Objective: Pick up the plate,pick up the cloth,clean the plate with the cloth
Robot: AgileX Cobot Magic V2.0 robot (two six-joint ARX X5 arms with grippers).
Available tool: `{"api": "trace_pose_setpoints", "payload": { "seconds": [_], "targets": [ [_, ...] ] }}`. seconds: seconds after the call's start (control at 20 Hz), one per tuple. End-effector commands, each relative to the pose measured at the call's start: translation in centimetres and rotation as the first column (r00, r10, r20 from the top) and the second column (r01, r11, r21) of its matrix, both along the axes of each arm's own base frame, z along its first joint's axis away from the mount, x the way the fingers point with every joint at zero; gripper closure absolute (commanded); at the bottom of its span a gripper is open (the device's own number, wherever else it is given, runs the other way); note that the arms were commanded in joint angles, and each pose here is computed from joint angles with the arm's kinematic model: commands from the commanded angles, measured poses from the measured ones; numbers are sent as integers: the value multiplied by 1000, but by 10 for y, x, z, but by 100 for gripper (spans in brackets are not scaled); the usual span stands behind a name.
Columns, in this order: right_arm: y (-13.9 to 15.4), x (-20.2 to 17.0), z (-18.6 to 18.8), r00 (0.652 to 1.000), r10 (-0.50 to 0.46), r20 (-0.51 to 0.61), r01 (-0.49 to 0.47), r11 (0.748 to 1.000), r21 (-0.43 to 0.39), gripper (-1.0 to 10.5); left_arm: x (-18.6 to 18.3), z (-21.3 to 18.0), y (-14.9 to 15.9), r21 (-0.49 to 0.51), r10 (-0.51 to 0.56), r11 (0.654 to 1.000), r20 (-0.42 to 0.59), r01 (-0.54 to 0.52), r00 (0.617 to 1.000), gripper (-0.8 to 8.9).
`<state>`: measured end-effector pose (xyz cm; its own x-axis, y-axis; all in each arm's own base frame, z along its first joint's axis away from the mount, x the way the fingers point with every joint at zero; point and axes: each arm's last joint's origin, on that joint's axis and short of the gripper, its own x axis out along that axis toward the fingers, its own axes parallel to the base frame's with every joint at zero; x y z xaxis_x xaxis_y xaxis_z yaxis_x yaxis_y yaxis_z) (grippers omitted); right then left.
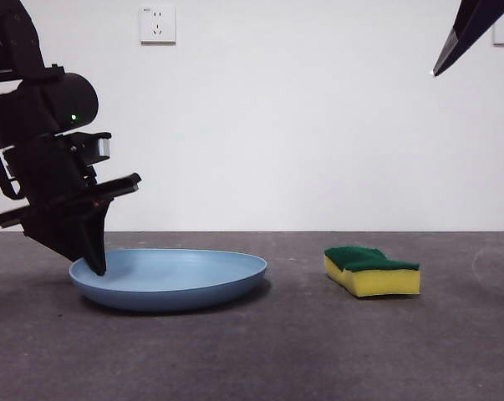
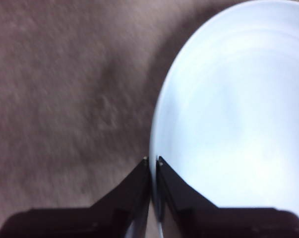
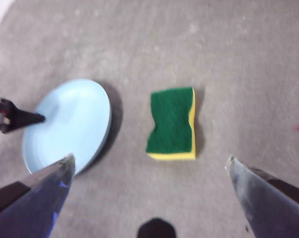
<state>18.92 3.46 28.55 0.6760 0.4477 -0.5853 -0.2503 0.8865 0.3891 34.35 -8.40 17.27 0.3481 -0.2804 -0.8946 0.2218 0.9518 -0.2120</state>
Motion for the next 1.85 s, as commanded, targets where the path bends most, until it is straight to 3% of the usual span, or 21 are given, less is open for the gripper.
{"api": "trace_pose_setpoints", "payload": {
  "seconds": [0.05,0.25,0.45,0.6,0.7,0.8,0.95,1.4,1.5,1.7,1.85],
  "targets": [
    [1,8,11,999,42,15,-41,998,-51,350,-10,9,0,24,-45,999,6,45,999,822],
    [11,33,28,991,118,-66,-125,984,-125,351,-25,50,4,9,-54,999,111,53,992,822],
    [37,67,23,966,170,-194,-217,943,-251,352,-46,90,9,-12,-50,998,227,54,973,822],
    [57,93,5,948,183,-260,-259,920,-296,352,-59,111,12,-23,-46,998,287,55,957,822],
    [70,108,-11,933,180,-310,-284,901,-329,352,-65,117,13,-26,-45,998,302,55,952,822],
    [82,121,-27,923,169,-345,-306,866,-395,352,-67,117,13,-24,-47,998,288,56,956,822],
    [98,140,-55,909,178,-376,-337,847,-411,352,-69,117,8,-21,-67,997,274,75,959,822],
    [111,164,-107,898,160,-409,-347,830,-436,358,-74,117,-6,-19,-115,992,275,125,955,822],
    [111,164,-109,897,160,-413,-349,830,-436,445,-74,117,-6,-19,-115,992,275,125,955,822],
    [111,165,-113,891,159,-424,-355,828,-434,511,-74,117,-6,-19,-115,992,275,125,955,822],
    [111,165,-113,891,159,-426,-356,828,-434,694,-74,117,-6,-19,-116,992,275,126,955,822]
  ]
}}
